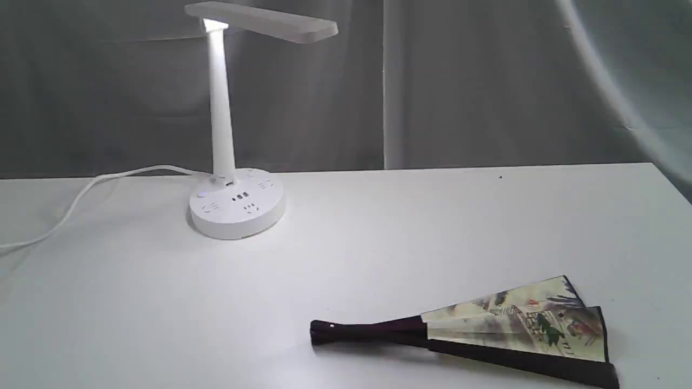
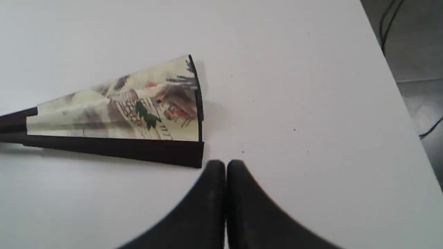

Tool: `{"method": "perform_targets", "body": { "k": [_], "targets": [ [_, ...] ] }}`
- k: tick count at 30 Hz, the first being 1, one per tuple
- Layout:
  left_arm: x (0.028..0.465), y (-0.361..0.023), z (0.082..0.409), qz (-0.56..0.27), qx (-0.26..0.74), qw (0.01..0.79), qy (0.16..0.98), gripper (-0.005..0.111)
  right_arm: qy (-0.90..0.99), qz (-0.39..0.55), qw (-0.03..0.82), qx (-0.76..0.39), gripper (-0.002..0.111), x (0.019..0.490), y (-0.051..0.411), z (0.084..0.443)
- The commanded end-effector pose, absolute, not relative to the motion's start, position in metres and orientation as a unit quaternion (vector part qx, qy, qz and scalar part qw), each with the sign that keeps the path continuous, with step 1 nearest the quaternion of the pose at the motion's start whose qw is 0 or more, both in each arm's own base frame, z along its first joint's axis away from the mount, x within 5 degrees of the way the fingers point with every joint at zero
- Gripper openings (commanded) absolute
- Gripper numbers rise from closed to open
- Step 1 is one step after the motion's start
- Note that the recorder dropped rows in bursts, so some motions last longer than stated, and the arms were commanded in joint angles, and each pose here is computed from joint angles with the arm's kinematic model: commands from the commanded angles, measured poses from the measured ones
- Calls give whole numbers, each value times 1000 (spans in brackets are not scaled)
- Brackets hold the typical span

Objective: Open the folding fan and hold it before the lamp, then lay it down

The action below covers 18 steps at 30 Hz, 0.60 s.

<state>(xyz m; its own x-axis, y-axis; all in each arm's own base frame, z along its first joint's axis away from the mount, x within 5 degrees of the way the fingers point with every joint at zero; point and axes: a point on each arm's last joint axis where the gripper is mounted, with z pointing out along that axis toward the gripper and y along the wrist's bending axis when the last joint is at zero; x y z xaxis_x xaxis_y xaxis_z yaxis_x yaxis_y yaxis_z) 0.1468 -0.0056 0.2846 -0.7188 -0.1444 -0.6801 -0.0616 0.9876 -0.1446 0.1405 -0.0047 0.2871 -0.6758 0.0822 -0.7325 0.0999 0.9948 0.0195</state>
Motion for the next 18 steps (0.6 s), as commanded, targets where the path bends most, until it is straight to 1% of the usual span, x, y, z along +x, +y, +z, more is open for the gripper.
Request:
{"method": "perform_targets", "body": {
  "k": [1,5,10,12,18],
  "targets": [
    [162,-9,275,-64,-35,345,936,7,922,2,384,46,0,152,-2,282],
    [176,-13,260,-81,-26,304,949,7,935,2,355,23,0,162,0,272],
    [189,-20,245,-118,-5,266,957,2,936,24,351,4,0,172,5,266],
    [195,-21,244,-121,-1,250,961,0,934,34,355,0,0,175,7,266],
    [211,-23,246,-119,11,228,966,0,938,52,342,-1,0,183,10,258]
  ]
}}
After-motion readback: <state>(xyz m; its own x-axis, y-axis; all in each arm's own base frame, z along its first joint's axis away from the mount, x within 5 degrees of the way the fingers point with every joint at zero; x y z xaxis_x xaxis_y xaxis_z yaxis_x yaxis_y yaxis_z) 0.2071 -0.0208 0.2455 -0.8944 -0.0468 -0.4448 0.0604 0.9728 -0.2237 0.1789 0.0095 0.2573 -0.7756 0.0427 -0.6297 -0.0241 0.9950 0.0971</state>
